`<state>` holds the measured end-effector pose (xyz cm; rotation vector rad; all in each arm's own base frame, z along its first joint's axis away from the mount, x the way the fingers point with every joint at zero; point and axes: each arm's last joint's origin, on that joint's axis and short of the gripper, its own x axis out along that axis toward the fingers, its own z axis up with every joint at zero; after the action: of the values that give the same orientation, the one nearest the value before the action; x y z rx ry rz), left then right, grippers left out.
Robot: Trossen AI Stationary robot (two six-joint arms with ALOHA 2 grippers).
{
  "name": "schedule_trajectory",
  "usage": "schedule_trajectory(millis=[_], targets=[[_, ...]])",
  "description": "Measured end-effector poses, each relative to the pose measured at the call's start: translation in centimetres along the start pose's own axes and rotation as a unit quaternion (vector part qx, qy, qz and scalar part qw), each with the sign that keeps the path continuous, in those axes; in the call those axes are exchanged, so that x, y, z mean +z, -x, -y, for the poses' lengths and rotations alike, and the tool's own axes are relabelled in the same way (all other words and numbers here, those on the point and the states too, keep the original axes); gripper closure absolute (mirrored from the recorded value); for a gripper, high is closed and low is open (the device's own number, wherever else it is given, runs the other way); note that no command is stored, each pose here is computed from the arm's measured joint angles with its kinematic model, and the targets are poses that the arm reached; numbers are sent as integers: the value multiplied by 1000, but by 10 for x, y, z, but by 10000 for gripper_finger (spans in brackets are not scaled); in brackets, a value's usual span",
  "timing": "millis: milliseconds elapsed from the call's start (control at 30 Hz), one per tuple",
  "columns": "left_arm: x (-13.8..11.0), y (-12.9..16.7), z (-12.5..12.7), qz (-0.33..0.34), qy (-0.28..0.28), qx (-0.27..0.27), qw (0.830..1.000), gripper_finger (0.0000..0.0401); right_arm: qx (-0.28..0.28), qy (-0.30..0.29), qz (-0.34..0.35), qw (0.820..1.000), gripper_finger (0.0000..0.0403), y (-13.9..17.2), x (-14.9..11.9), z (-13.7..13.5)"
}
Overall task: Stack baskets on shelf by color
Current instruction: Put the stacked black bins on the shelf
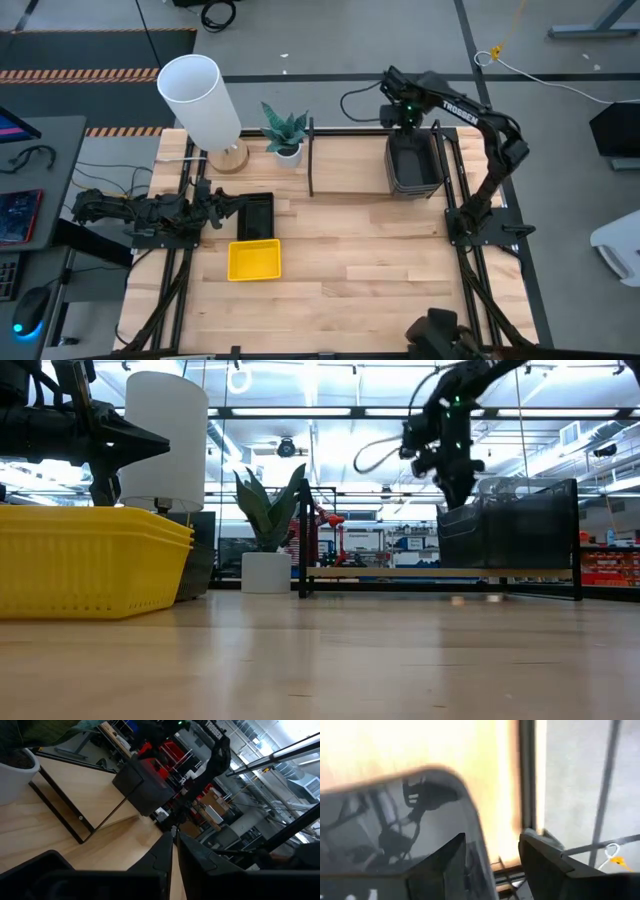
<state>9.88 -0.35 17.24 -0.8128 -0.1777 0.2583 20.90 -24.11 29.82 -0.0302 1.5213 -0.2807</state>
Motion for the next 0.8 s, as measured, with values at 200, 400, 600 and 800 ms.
schedule_trajectory(millis=[200,400,600,800], targets=[[0,0,0,0,0,0,1000,363,-30,2,35,999,209,26,19,-13],[0,0,0,0,0,0,1000,363,-48,28,53,997,198,39,38,-36],[0,0,0,0,0,0,1000,369,-90,70,114,987,189,48,66,-65],[0,0,0,0,0,0,1000,362,-61,58,171,982,188,55,83,-94]])
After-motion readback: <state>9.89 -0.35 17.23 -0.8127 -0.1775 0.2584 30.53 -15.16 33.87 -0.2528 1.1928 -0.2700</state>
